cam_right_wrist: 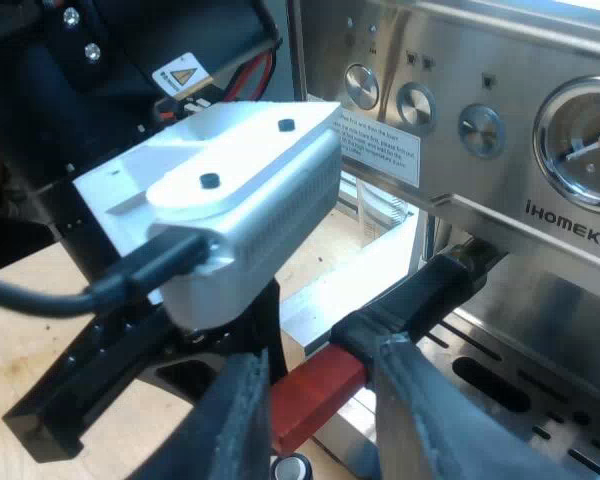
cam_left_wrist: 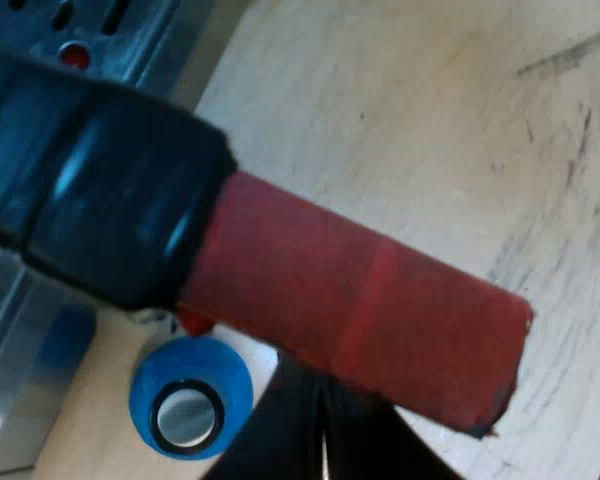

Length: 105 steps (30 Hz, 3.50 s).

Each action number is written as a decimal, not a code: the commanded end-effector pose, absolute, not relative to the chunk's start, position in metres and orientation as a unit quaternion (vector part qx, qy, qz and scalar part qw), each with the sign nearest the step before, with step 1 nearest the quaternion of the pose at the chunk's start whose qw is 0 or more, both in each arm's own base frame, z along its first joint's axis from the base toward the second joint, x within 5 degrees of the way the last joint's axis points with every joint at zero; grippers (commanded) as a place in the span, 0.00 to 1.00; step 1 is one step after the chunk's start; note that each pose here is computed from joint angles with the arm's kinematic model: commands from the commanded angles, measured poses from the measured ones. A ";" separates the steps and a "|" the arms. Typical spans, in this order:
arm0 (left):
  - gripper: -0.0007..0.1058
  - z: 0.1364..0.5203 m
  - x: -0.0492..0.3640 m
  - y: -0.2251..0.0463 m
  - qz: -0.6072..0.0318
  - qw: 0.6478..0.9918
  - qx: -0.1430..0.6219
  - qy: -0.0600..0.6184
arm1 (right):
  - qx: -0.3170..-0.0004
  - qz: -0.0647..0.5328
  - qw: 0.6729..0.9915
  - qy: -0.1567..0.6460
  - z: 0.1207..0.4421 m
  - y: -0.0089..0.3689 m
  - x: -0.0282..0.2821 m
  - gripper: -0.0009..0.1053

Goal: Put the handle in the coffee machine

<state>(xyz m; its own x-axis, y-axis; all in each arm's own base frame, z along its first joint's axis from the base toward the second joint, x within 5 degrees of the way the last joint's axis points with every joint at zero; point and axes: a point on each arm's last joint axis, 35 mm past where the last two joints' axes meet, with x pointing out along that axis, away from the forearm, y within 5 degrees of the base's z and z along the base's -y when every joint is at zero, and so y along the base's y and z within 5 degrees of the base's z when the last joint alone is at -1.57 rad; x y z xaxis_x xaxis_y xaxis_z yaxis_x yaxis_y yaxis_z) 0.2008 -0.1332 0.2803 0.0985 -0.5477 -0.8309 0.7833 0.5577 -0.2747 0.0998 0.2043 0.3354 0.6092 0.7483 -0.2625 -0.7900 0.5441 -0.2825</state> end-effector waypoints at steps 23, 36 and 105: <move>0.01 0.302 0.208 -0.155 -0.571 0.730 0.074 0.369 | -0.225 0.409 0.878 0.106 0.327 0.197 0.099 0.64; 0.01 0.307 0.208 -0.163 -0.598 0.723 0.061 0.340 | -0.194 0.405 0.885 0.120 0.327 0.197 0.099 0.64; 0.05 0.314 0.187 -0.050 -0.366 0.809 0.051 0.456 | -0.184 0.447 0.863 0.148 0.322 0.198 0.095 0.64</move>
<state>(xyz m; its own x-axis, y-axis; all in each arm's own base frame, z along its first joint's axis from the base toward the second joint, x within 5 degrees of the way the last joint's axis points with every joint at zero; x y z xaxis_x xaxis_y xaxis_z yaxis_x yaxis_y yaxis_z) 0.1894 -0.0504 0.3134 0.3205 -0.5425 -0.7765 0.6494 0.7226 -0.2369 0.0960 0.1986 0.3170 0.5574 0.7111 -0.4285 -0.8244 0.5354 -0.1839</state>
